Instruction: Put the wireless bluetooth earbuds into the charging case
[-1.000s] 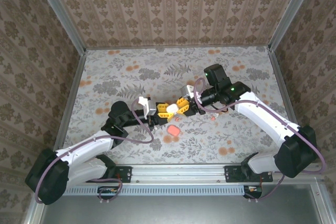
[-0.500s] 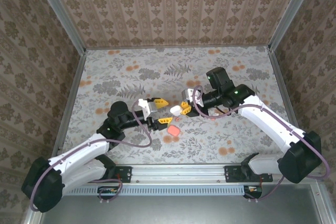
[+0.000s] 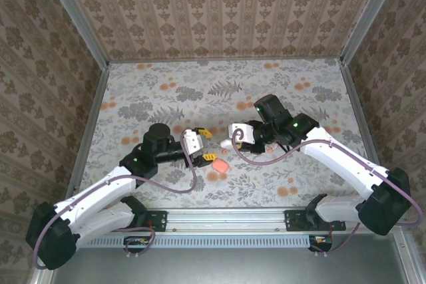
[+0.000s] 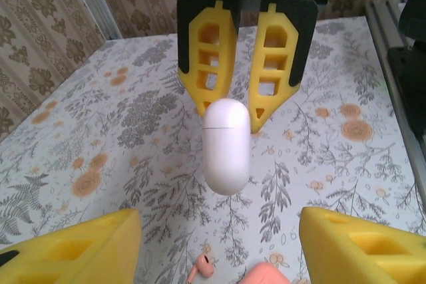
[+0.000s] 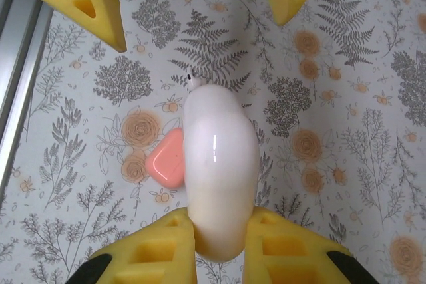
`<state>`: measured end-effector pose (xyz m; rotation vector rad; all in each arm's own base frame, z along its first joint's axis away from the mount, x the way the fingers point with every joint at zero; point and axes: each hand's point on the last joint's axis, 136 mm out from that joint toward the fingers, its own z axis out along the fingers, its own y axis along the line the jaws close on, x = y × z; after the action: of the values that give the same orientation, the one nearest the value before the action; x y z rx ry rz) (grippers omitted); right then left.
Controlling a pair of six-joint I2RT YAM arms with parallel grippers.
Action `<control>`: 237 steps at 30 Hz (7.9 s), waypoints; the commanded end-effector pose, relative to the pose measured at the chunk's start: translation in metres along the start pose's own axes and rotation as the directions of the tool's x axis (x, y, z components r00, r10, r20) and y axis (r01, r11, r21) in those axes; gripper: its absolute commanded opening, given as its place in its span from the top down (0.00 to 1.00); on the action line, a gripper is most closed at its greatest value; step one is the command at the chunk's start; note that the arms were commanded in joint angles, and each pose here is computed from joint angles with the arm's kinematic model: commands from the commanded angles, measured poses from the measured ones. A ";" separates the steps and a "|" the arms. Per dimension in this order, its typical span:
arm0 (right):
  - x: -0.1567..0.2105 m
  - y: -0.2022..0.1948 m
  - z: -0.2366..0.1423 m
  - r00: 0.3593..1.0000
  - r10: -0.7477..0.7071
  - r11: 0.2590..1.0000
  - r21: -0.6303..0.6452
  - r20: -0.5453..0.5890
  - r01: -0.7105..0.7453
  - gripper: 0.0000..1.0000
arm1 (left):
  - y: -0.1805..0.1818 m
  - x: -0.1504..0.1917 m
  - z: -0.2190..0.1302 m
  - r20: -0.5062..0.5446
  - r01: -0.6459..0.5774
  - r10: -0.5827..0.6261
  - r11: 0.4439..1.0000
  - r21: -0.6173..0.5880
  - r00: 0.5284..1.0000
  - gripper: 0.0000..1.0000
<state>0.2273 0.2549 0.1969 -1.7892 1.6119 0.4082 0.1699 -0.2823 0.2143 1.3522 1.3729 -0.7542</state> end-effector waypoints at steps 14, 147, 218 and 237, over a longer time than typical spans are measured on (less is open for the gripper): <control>-0.023 0.014 0.015 0.994 -0.106 0.994 -0.026 0.025 0.107 0.82 | -0.011 -0.005 0.007 -0.012 -0.008 0.009 0.997 0.082 1.000 0.55; -0.062 -0.020 -0.041 0.921 0.041 0.996 0.057 0.387 -0.068 0.63 | -0.032 -0.037 0.013 0.135 -0.037 0.010 0.979 0.200 0.991 0.83; -0.016 -0.029 0.086 -0.526 0.849 -0.527 0.159 0.056 -0.835 0.58 | 0.146 0.126 -0.078 0.049 0.500 -0.663 0.511 -0.699 0.747 0.87; 0.000 0.017 0.187 -0.873 0.459 -0.855 0.351 0.169 -0.382 0.56 | 0.168 0.148 -0.111 0.087 0.528 -0.720 0.416 -0.741 0.689 0.88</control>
<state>0.2498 0.3769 0.0606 1.3646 2.9387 0.6560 0.3234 -0.1016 0.1312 0.2338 2.1684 -0.3706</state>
